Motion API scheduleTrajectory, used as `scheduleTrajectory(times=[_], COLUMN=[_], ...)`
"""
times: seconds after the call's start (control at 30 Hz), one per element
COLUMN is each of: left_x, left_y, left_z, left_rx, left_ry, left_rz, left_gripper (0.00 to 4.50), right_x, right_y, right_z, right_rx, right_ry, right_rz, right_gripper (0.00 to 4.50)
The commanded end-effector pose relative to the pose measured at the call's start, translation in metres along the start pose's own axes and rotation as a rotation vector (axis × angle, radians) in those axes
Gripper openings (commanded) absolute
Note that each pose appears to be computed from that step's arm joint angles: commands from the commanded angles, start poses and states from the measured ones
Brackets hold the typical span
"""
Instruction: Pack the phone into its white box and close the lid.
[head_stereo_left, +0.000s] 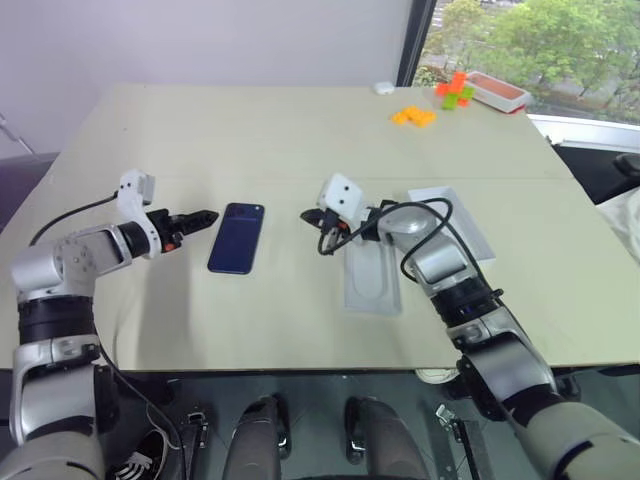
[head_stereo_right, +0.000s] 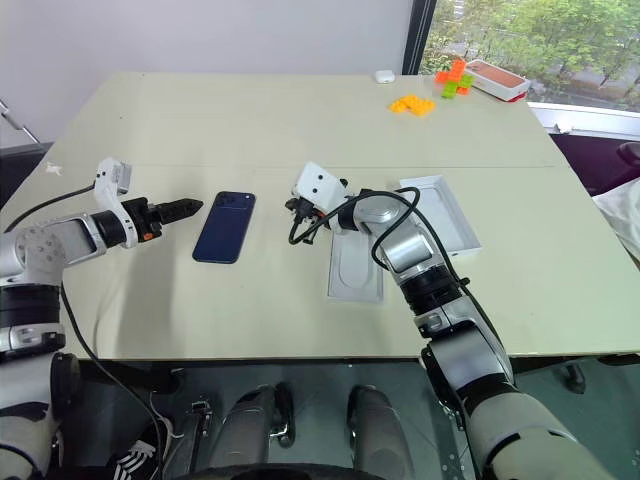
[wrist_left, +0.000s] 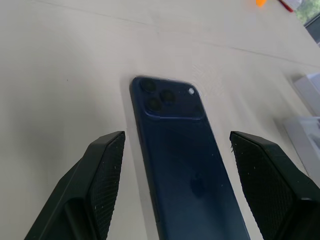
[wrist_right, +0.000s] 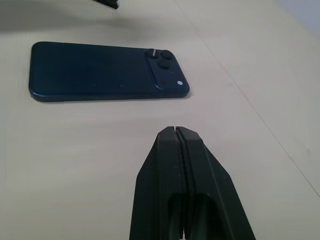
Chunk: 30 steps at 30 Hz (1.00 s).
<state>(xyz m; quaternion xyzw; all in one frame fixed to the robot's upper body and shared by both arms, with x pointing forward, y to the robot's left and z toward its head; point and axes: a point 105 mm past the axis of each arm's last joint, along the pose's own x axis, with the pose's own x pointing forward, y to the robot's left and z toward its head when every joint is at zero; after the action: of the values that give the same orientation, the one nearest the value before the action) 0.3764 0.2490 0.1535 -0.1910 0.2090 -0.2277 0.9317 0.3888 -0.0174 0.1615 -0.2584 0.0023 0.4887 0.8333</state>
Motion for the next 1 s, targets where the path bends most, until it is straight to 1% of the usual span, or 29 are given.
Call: scheduleTrajectory(times=[0.03, 0.13, 0.23, 0.37, 0.43, 0.6, 0.73, 0.8, 0.9, 1.0], left_x=[0.005, 0.017, 0.025, 0.029, 0.031, 0.035, 0.037, 0.036, 0.035, 0.038], left_y=[0.002, 0.001, 0.001, -0.001, -0.001, -0.004, -0.021, -0.026, -0.036, -0.04], left_z=[0.009, 0.008, 0.002, -0.015, -0.024, -0.035, -0.055, -0.062, -0.066, -0.067], left_rx=[-0.035, -0.119, -0.154, -0.226, -0.235, -0.283, -0.3, -0.296, -0.314, -0.3], left_ry=[-0.018, -0.008, 0.028, 0.118, 0.169, 0.226, 0.342, 0.377, 0.394, 0.383], left_rz=[-0.004, -0.025, -0.033, -0.059, -0.053, -0.05, -0.104, -0.108, -0.154, -0.147], left_gripper=[3.54, 3.54, 3.54, 3.54, 3.54, 3.54, 3.54, 3.54, 3.54, 3.54], right_x=[0.011, 0.026, 0.038, 0.049, 0.052, 0.055, 0.054, 0.053, 0.051, 0.046], right_y=[0.001, 0.011, 0.02, 0.022, 0.021, 0.02, 0.018, 0.019, 0.021, 0.022], right_z=[0.007, 0.001, 0.0, 0.0, 0.0, 0.002, -0.001, -0.003, -0.008, -0.018], right_rx=[-0.004, 0.056, 0.089, 0.093, 0.09, 0.081, 0.078, 0.075, 0.061, 0.055], right_ry=[0.01, 0.049, 0.085, 0.114, 0.122, 0.118, 0.129, 0.133, 0.149, 0.18], right_rz=[-0.022, -0.018, 0.013, 0.009, 0.003, -0.003, 0.003, 0.006, 0.019, 0.031], right_gripper=[0.03, 0.03, 0.03, 0.03, 0.03, 0.03, 0.03, 0.03, 0.03, 0.03])
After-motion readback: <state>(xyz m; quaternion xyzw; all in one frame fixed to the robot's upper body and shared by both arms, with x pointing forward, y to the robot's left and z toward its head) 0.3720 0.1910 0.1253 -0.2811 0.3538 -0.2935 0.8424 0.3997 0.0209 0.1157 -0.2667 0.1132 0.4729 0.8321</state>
